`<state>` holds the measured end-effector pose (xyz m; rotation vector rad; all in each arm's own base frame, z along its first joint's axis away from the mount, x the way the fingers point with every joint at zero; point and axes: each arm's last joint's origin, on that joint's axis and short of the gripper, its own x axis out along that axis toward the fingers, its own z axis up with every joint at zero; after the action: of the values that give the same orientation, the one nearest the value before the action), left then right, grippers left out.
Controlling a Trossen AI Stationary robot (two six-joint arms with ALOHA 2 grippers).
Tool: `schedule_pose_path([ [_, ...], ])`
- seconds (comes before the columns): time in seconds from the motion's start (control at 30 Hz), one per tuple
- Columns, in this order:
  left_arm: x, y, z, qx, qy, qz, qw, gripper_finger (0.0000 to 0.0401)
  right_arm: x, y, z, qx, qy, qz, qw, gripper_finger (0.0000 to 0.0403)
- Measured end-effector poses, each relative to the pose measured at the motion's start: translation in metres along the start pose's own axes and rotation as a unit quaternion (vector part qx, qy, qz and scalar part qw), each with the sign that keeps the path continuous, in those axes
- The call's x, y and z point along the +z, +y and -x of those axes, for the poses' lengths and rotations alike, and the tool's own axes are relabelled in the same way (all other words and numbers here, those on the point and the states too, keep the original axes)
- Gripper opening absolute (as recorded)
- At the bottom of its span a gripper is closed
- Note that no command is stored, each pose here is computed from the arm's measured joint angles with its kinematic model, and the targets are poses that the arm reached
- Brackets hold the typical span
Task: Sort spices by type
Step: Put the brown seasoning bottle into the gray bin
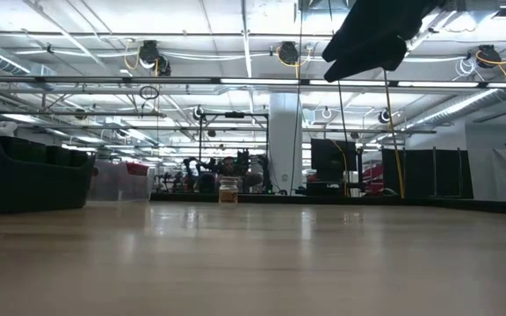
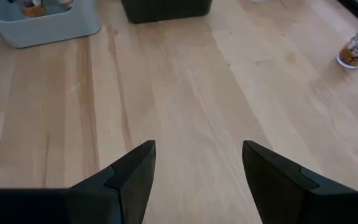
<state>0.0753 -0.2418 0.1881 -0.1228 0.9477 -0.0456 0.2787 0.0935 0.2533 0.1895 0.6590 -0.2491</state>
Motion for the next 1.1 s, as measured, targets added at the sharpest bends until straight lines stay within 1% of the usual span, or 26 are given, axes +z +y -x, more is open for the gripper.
schedule_pose_path([
  [0.13,-0.005,-0.005,-0.009,0.004,0.002,-0.005,1.0,0.0188,0.001,-0.002,-0.001,-0.003,0.0,-0.002,1.0,0.0222],
  [0.4,-0.015,-0.008,-0.025,0.036,0.009,-0.024,0.999,0.0188,0.002,-0.005,-0.002,-0.007,-0.001,-0.005,1.0,0.0222],
  [0.8,-0.015,-0.008,-0.027,0.039,0.008,-0.025,0.999,0.0191,0.002,-0.005,-0.002,-0.007,-0.001,-0.004,1.0,0.0222],
  [1.1,-0.015,-0.009,-0.035,0.047,0.013,-0.022,0.999,0.0197,0.002,-0.005,-0.002,-0.007,0.0,0.0,1.0,0.0222],
])
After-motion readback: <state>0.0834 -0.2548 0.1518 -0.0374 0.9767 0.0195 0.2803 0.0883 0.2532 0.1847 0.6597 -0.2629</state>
